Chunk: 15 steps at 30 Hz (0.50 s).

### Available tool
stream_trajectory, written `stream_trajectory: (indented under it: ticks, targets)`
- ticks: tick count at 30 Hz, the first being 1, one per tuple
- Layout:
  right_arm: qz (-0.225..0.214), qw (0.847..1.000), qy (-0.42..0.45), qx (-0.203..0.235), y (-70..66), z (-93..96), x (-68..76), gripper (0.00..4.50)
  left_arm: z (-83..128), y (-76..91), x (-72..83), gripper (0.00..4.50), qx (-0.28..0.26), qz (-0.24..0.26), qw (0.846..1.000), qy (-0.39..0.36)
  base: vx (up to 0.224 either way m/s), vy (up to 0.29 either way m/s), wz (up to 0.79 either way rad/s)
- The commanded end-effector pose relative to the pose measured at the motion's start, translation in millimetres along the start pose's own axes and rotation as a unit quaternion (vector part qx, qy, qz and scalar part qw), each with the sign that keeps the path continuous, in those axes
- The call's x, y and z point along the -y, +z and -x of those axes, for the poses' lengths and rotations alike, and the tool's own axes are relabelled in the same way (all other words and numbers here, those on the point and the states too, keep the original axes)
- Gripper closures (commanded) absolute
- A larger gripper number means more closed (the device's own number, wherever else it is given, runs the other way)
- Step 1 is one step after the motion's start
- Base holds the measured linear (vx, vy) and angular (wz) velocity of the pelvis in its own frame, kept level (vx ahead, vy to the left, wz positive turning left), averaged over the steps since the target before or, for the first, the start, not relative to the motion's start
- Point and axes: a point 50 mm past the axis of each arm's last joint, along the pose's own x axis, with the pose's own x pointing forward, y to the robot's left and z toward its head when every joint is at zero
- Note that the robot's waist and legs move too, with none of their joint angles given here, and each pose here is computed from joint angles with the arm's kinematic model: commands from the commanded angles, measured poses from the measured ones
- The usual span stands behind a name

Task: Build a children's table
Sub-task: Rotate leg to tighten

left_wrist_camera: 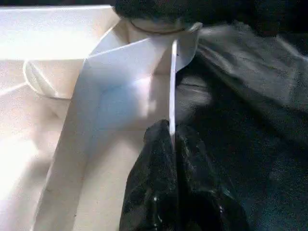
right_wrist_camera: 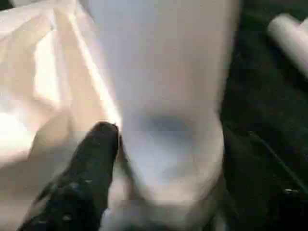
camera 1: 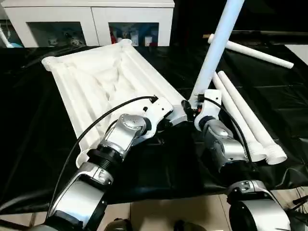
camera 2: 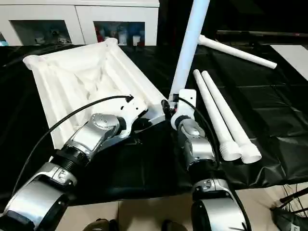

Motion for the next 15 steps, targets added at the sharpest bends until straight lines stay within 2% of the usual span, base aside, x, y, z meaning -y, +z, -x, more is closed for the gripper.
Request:
stream_trajectory:
  ticks: [1, 2, 5, 8, 9, 10, 11, 15]
  targets:
    - [0.010, 1.000, -0.004, -0.008, -5.2, 2.0, 2.2, 0.80, 4.1, 1.0, -12.3, 4.50, 0.015, 0.008, 0.999, 0.043, 0.000, 0.000, 0.00]
    - [0.013, 1.000, -0.007, -0.006, -3.9, 2.1, 2.8, 0.73, 4.1, 1.0, -12.3, 4.50, 0.016, 0.008, 0.999, 0.043, 0.000, 0.000, 0.00]
    - [0.032, 0.999, -0.025, 0.032, 11.4, 7.7, 10.4, 0.71, 3.7, 3.9, -11.1, 4.50, 0.030, 0.001, 0.999, 0.038, 0.000, 0.000, 0.00]
    - [0.032, 0.998, -0.027, 0.043, 16.3, 13.9, 13.9, 0.71, 3.4, 6.4, -10.1, 4.50, 0.043, -0.004, 0.998, 0.036, 0.000, 0.000, 0.00]
    - [0.033, 0.998, -0.019, 0.045, 17.0, 21.5, 16.0, 0.71, 3.4, 13.1, -10.0, 4.50, 0.072, 0.000, 0.997, 0.038, 0.051, -0.016, 0.05]
    - [0.038, 0.998, -0.012, 0.039, 14.8, 24.6, 16.3, 0.71, 4.1, 17.5, -9.5, 4.50, 0.090, 0.012, 0.995, 0.031, 0.061, -0.015, 0.06]
    - [0.041, 0.999, -0.008, 0.035, 13.0, 26.5, 16.5, 0.70, 4.7, 20.2, -9.0, 4.06, 0.100, 0.020, 0.994, 0.026, 0.089, -0.017, 0.06]
    - [0.060, 0.998, -0.008, 0.001, -0.5, 27.0, 17.4, 0.70, 14.8, 36.4, -13.1, 3.86, 0.153, 0.051, 0.987, 0.025, 0.016, -0.002, 0.01]
